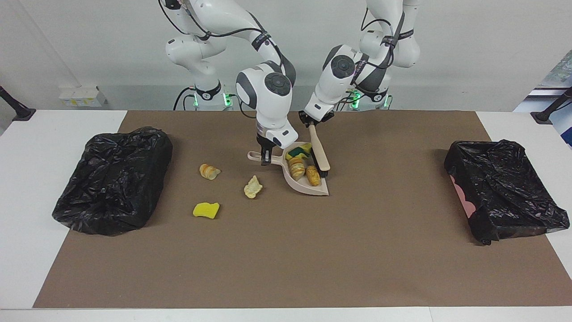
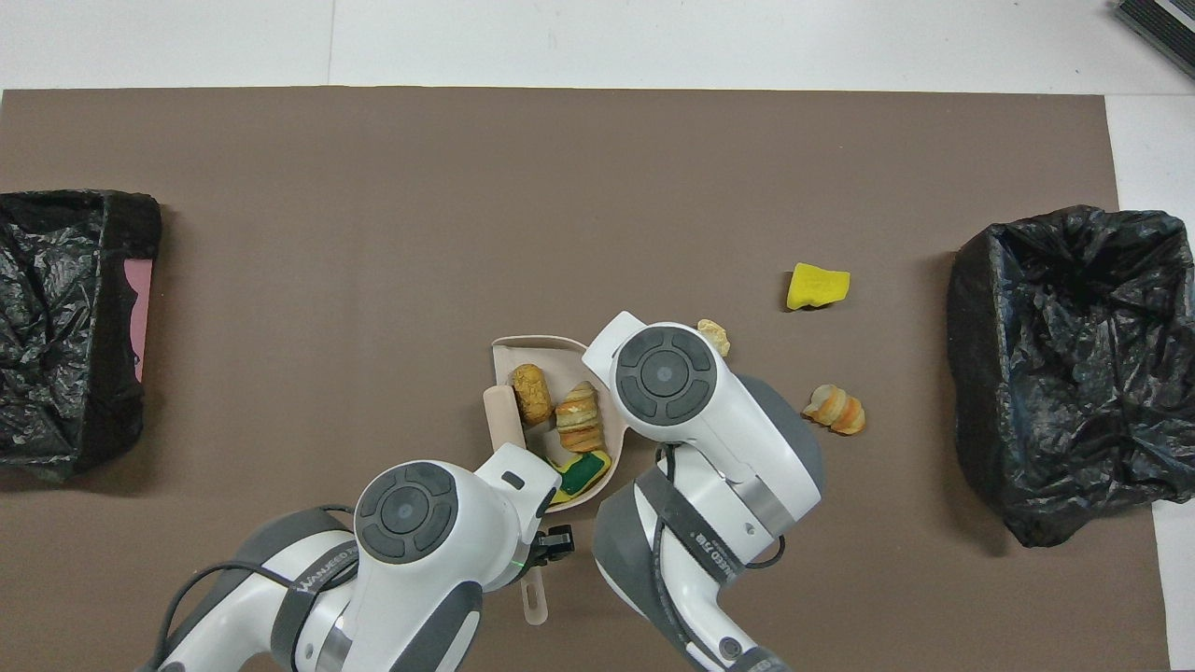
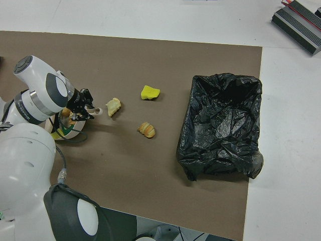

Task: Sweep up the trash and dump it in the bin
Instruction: 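Carry the loaded dustpan to the bin with the right gripper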

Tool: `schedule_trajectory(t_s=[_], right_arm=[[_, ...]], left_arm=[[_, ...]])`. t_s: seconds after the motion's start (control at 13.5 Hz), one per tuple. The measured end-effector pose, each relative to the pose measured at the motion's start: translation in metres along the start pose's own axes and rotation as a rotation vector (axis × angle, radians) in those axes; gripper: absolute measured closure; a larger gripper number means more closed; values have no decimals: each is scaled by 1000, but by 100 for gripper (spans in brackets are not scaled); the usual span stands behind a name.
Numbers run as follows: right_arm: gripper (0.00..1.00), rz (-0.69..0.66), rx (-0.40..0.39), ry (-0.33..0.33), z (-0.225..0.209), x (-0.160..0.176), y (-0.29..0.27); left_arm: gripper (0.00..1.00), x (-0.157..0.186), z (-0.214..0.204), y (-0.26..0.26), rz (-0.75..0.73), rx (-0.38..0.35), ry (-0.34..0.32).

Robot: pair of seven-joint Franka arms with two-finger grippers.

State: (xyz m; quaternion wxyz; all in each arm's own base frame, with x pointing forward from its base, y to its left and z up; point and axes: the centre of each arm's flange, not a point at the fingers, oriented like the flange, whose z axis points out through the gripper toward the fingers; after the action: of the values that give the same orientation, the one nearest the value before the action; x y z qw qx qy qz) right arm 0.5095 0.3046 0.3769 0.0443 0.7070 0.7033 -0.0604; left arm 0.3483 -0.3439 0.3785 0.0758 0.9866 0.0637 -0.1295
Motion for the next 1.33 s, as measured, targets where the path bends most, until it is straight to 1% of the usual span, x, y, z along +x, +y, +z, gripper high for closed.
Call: schedule_trajectory(t_s=[0.22, 0.44, 0.66, 0.81, 0.89, 1.11, 1.33], right_arm=[[67, 46, 39, 49, 3, -3, 3], [67, 75, 34, 81, 3, -9, 10], [67, 109, 48, 126, -1, -20, 19], [67, 111, 50, 150, -3, -37, 29], [67, 107, 51, 168, -6, -45, 33], [67, 90, 37, 216, -19, -74, 46], [67, 88, 24, 239, -29, -111, 59]], left_arm=[[73, 11, -19, 3, -18, -34, 24], [73, 28, -36, -5, -71, -63, 45], [73, 38, -41, -13, -117, -71, 50], [73, 46, -43, -22, -135, -68, 54], [73, 47, -41, -25, -131, -53, 57], [73, 39, -27, -34, -101, 23, 53], [73, 8, -3, -43, -59, 80, 33]])
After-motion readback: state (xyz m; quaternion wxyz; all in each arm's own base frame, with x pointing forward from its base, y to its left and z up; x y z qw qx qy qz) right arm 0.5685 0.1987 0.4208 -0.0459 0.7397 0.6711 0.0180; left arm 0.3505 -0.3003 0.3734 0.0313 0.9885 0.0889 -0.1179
